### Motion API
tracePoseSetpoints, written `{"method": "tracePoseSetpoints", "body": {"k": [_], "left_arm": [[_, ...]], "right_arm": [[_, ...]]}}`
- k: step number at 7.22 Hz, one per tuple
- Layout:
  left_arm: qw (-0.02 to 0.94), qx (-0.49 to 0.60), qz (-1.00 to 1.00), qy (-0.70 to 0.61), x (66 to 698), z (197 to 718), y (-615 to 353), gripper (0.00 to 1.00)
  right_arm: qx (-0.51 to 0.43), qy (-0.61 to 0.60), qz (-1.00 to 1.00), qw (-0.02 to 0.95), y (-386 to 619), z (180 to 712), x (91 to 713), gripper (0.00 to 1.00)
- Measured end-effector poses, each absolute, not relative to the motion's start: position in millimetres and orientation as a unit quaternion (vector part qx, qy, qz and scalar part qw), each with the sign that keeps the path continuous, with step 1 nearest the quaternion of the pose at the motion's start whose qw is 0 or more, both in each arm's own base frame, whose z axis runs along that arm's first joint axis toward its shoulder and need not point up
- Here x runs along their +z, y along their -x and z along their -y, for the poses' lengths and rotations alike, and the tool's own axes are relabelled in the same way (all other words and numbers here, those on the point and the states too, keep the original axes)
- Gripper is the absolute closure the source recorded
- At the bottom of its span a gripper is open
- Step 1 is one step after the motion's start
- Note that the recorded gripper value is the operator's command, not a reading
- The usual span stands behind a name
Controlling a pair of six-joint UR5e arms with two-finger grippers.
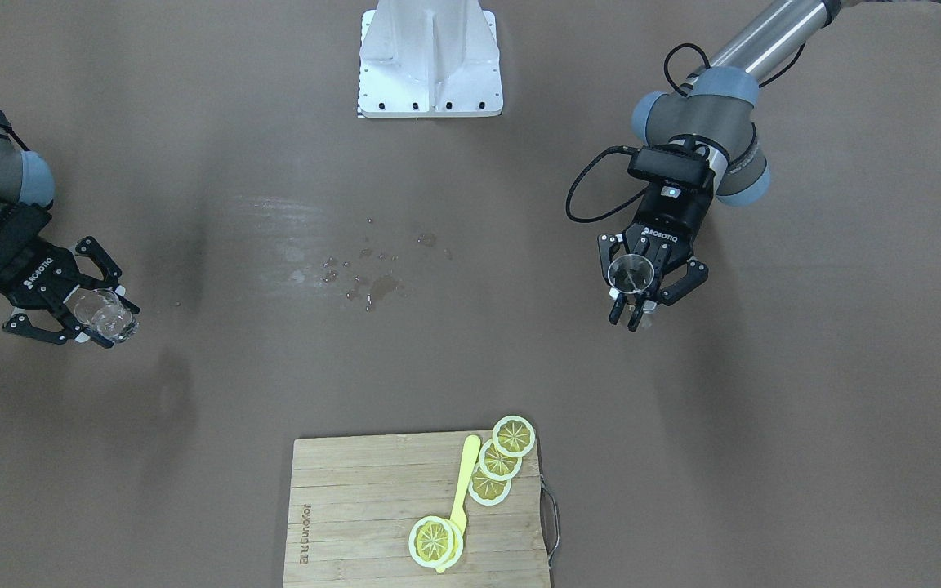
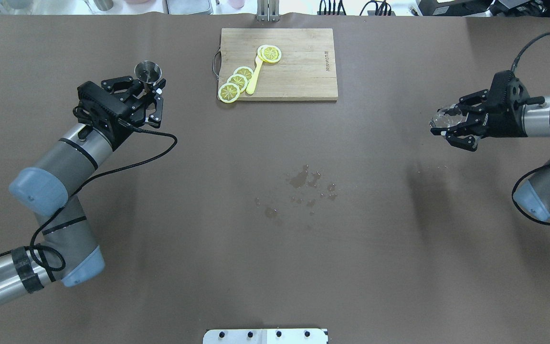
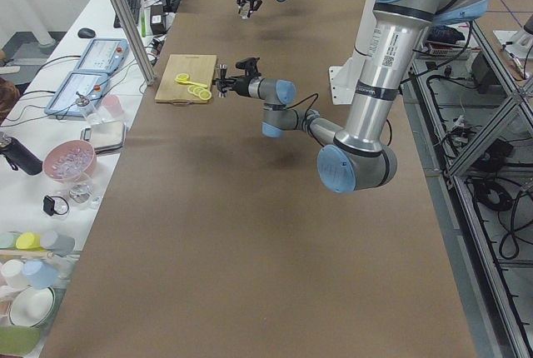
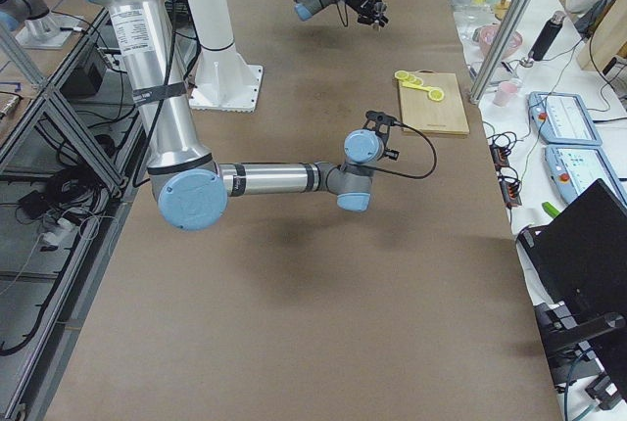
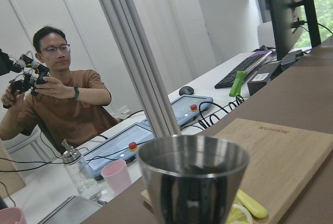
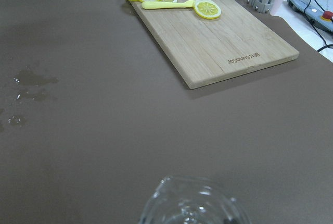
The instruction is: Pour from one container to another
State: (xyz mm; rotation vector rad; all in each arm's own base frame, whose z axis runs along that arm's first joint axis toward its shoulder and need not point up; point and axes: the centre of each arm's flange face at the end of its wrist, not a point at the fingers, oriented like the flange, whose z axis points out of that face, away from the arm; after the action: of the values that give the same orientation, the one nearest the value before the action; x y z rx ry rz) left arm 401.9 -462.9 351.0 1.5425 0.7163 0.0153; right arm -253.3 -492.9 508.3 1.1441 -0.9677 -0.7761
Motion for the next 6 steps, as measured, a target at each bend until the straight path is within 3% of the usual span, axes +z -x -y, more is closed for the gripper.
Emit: {"method": "tracePoseSetpoints", "body": {"k": [3, 6], "left_arm": [[0.708, -0.104, -0.226, -0.661, 368, 444, -415, 1.00], [0.704, -0.239, -0.223, -0.631, 398, 431, -414, 1.00]], "right_arm": [[-0.334, -0.512, 0.446, 0.654, 261, 451, 548, 1.00], [-0.350, -0.503, 0.458, 0.644, 274, 456, 593, 1.00]]}}
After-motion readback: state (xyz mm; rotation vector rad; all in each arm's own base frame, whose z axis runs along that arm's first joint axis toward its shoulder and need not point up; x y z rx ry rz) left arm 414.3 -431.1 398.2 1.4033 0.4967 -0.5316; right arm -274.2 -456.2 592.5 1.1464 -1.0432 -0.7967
